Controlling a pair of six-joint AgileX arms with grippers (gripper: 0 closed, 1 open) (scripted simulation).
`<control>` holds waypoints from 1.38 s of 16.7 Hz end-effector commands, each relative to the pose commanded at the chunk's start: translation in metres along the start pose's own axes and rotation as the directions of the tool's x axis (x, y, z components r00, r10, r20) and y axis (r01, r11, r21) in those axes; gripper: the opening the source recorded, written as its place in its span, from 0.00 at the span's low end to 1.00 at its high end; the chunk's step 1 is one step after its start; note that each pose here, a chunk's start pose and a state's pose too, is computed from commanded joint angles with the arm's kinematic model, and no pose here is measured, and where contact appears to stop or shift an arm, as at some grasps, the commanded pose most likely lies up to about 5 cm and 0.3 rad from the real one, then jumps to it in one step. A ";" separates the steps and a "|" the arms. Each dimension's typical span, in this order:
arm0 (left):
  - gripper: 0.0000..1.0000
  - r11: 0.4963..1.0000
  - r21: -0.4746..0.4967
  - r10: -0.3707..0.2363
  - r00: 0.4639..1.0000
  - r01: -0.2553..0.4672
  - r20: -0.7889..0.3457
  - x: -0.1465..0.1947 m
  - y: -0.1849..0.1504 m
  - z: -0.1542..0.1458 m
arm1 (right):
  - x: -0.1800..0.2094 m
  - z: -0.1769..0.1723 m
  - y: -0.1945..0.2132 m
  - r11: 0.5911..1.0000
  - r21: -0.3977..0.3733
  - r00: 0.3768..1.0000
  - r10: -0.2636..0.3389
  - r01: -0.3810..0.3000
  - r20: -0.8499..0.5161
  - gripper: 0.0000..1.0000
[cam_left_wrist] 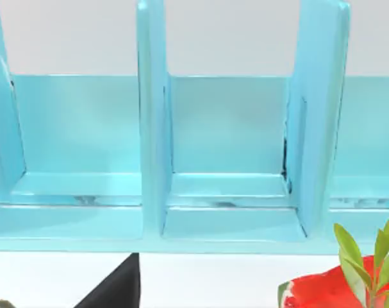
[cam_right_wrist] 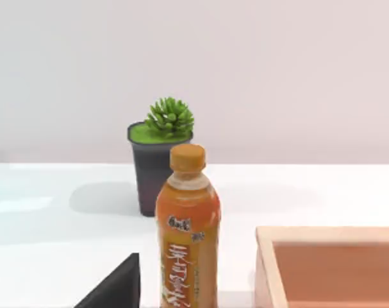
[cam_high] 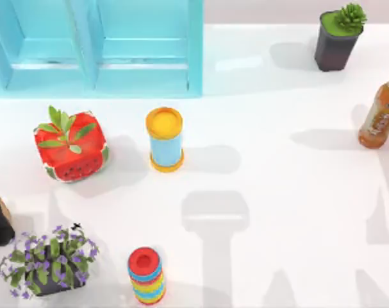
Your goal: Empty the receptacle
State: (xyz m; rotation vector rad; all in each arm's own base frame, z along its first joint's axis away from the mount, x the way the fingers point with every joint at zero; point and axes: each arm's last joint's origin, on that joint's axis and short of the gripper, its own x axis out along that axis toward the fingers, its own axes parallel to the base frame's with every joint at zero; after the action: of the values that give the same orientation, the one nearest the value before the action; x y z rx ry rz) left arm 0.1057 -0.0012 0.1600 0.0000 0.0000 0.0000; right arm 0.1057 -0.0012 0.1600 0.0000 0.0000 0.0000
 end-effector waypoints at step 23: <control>1.00 1.000 0.000 0.000 1.000 0.000 0.000 0.000 0.000 0.000 | 0.133 0.090 -0.114 0.998 -0.068 0.146 -0.068 0.008 -0.987 1.00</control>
State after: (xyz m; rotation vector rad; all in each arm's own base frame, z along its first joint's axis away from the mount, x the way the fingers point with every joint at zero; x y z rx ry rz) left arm 0.1057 -0.0012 0.1600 0.0000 0.0000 0.0000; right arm 0.2387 -0.1150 0.2499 -0.0503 1.4230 -0.0552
